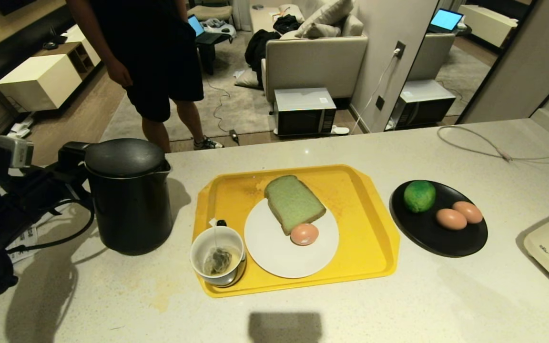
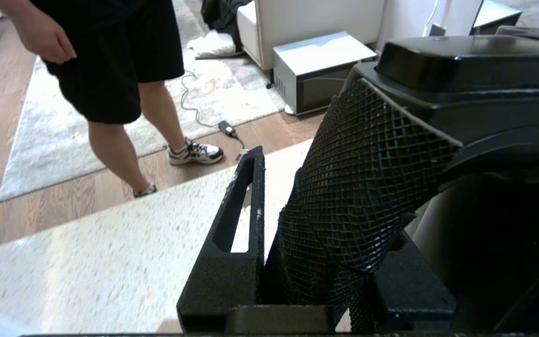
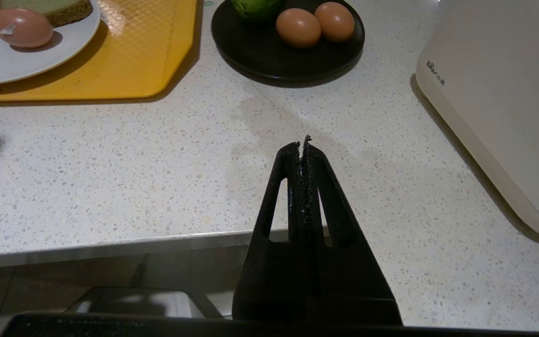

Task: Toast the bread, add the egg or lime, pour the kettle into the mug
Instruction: Put the kettle back

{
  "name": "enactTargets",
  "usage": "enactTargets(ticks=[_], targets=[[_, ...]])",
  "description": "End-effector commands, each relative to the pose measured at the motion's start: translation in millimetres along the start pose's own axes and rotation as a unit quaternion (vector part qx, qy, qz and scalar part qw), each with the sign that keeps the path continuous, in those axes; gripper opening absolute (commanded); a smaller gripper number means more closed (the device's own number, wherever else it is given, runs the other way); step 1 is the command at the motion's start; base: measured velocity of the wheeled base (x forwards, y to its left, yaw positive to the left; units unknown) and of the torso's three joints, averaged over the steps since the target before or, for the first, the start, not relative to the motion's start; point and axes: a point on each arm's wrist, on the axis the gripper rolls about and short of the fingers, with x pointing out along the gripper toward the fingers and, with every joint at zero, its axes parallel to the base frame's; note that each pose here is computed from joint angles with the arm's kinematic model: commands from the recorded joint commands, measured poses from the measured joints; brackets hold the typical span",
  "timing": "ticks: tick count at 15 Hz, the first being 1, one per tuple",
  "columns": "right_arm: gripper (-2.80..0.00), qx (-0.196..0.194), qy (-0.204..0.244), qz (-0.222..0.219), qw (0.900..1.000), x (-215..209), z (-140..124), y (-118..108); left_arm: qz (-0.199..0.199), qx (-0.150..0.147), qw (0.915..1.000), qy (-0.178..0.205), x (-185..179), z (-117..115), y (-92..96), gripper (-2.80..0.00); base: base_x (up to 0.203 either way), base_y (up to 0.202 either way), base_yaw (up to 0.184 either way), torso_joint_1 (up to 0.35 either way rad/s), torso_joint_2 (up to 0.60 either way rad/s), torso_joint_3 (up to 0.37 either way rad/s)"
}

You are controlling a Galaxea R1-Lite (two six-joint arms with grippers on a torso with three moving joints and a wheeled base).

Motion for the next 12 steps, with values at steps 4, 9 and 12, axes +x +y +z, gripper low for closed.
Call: enactTargets(ticks=[4, 9, 12], targets=[[-2.8, 0.0, 0.001, 0.001, 1.0, 0.2, -0.4, 0.0, 0.002, -0.004, 1.0, 0.008, 4.9, -14.2, 6.4, -2.8, 0.0, 0.0, 0.0, 0.0, 0.0, 0.0], [-2.8, 0.0, 0.001, 0.0, 1.0, 0.2, -0.4, 0.0, 0.017, -0.004, 0.9996, 0.023, -5.8, -19.4, 11.9, -2.8, 0.0, 0.0, 0.0, 0.0, 0.0, 0.0], [-2.8, 0.0, 0.001, 0.001, 1.0, 0.2, -0.4, 0.0, 0.019, -0.001, 0.9995, 0.025, -6.9, -20.2, 13.1, -2.8, 0.0, 0.0, 0.0, 0.0, 0.0, 0.0]])
